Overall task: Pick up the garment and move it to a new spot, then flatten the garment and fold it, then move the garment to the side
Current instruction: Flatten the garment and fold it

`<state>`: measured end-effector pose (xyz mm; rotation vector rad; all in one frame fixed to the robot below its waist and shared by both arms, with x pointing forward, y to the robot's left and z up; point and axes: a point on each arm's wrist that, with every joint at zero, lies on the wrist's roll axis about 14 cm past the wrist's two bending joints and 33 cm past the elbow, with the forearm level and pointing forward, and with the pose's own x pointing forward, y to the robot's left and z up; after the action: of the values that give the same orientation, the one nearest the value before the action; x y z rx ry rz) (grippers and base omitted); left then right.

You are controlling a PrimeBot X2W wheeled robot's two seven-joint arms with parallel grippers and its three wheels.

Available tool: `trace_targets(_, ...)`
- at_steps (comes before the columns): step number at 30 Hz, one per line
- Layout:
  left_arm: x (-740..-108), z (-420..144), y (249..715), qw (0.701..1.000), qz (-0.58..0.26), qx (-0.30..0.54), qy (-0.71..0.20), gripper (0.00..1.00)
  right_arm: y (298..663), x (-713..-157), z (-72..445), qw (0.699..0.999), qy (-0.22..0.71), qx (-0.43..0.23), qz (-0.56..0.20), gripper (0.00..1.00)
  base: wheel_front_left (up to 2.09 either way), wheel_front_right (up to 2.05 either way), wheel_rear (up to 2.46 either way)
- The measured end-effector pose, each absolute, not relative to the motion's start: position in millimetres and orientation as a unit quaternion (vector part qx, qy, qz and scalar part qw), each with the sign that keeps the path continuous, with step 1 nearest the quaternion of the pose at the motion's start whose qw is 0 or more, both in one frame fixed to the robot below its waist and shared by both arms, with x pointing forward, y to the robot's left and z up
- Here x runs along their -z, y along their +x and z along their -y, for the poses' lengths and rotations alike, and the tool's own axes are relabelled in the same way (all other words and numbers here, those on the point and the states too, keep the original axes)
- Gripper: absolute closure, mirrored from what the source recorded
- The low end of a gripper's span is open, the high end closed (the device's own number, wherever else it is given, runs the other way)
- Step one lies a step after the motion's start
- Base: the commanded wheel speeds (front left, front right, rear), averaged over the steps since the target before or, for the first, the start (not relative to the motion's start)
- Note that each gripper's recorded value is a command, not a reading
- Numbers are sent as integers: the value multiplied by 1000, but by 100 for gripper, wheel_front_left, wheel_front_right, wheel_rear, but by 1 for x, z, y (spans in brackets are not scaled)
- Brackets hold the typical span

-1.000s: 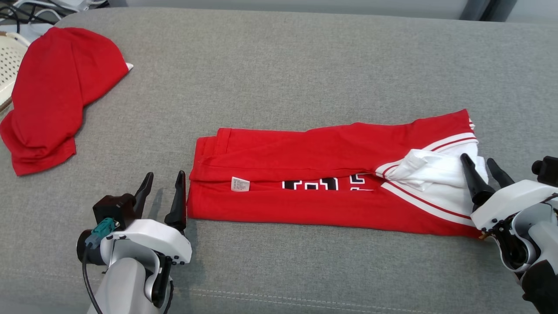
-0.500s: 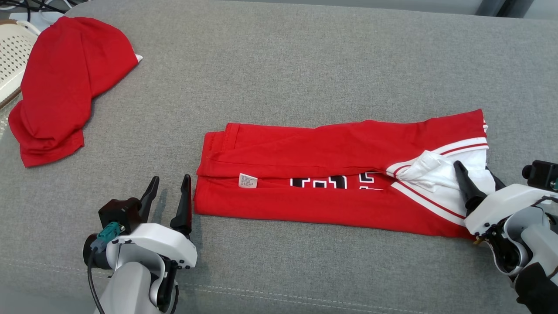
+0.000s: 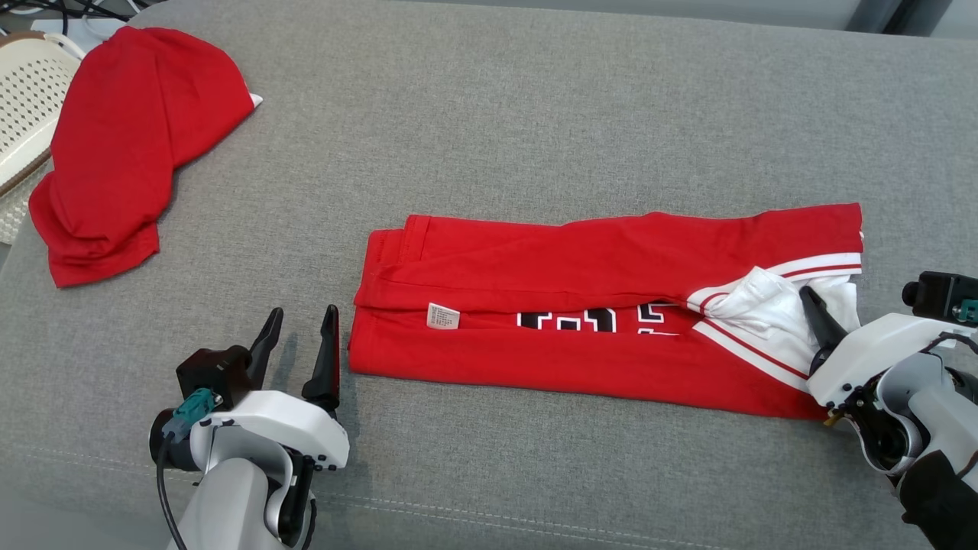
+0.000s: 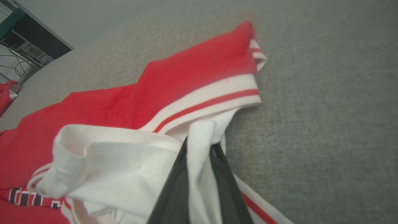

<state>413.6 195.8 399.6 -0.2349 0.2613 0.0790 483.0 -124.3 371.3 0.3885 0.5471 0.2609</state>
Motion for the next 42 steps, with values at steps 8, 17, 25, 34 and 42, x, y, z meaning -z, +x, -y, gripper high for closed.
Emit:
trace_targets(8,-401,-193,410,984,-129,-37,-119,0,482,-378,144,942,201,-97,-252,100,0,0,0)
trace_targets(17,-397,-183,408,983,-136,-25,-120,0,484,-392,177,954,184,-71,-225,100,0,0,0)
trace_targets(25,-396,-176,407,983,-140,-15,-122,0,481,-424,108,943,172,-203,-199,100,0,0,0)
trace_targets(34,-393,-169,401,980,-147,-7,-135,0,473,-468,16,905,133,-359,-184,100,0,0,0)
trace_targets(42,-396,-169,389,978,-146,-10,-148,0,449,-472,-69,857,102,-462,-206,100,0,0,0)
